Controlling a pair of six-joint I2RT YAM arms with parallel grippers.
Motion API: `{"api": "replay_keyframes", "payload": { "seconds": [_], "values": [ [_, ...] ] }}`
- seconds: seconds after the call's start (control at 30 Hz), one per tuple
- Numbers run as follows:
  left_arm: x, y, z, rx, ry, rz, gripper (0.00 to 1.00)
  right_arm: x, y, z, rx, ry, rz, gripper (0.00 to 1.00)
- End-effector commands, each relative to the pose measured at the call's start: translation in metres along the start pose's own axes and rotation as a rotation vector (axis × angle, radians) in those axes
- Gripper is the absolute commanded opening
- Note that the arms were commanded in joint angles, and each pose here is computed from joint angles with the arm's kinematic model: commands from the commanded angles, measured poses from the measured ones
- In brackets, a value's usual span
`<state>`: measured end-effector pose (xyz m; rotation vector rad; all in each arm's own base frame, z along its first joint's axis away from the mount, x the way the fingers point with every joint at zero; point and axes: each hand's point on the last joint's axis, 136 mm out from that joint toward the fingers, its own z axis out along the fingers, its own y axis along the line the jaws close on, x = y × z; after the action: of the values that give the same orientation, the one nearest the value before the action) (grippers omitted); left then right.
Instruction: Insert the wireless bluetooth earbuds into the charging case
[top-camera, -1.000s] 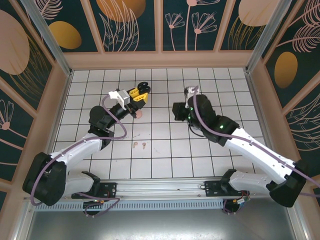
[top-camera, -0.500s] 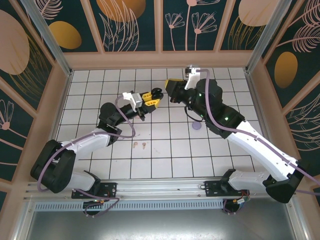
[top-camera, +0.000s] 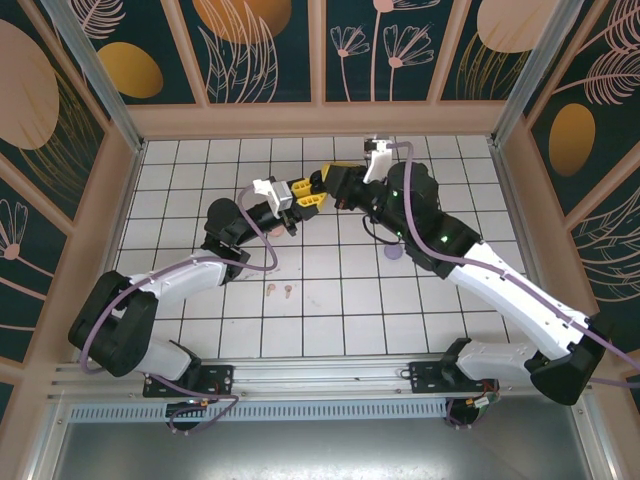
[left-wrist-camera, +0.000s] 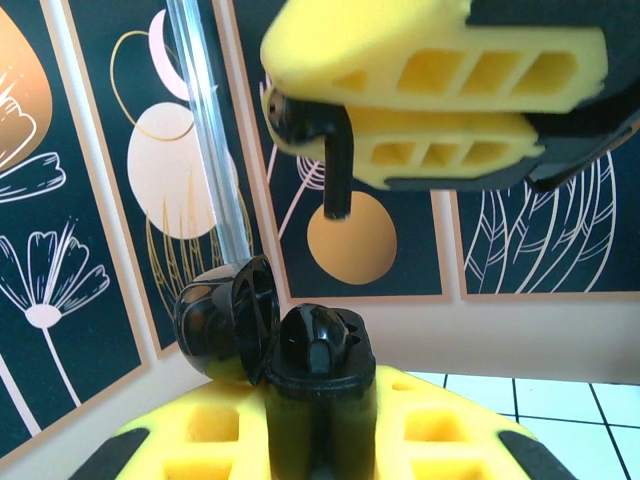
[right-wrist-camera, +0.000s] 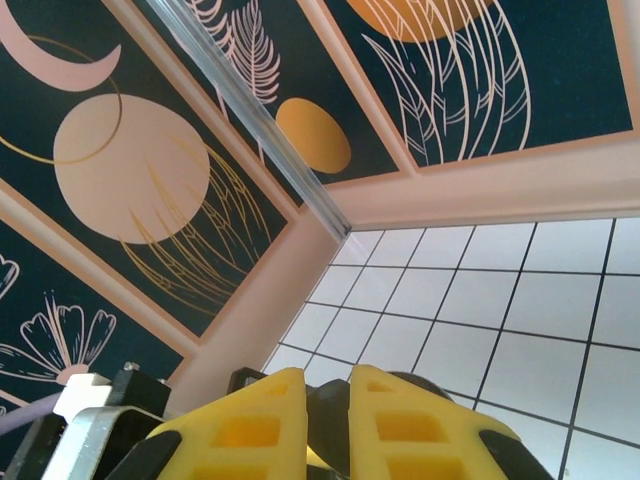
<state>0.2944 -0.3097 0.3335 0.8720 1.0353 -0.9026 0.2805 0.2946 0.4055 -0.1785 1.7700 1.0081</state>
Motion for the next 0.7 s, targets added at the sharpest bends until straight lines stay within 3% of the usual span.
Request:
{"api": "replay_keyframes", "payload": {
  "seconds": [0.0,0.67],
  "values": [
    [-0.021,-0.003,0.004,0.018,-0.06,0.056,0.0,-0.008,0.008,-0.004,-0.049,-0.037,0.03,0.14],
    [-0.03,-0.003,0.001,0.006,-0.076,0.062,0.0,0.011,0.0,0.004,-0.04,0.0,0.052,0.14]
  ]
}}
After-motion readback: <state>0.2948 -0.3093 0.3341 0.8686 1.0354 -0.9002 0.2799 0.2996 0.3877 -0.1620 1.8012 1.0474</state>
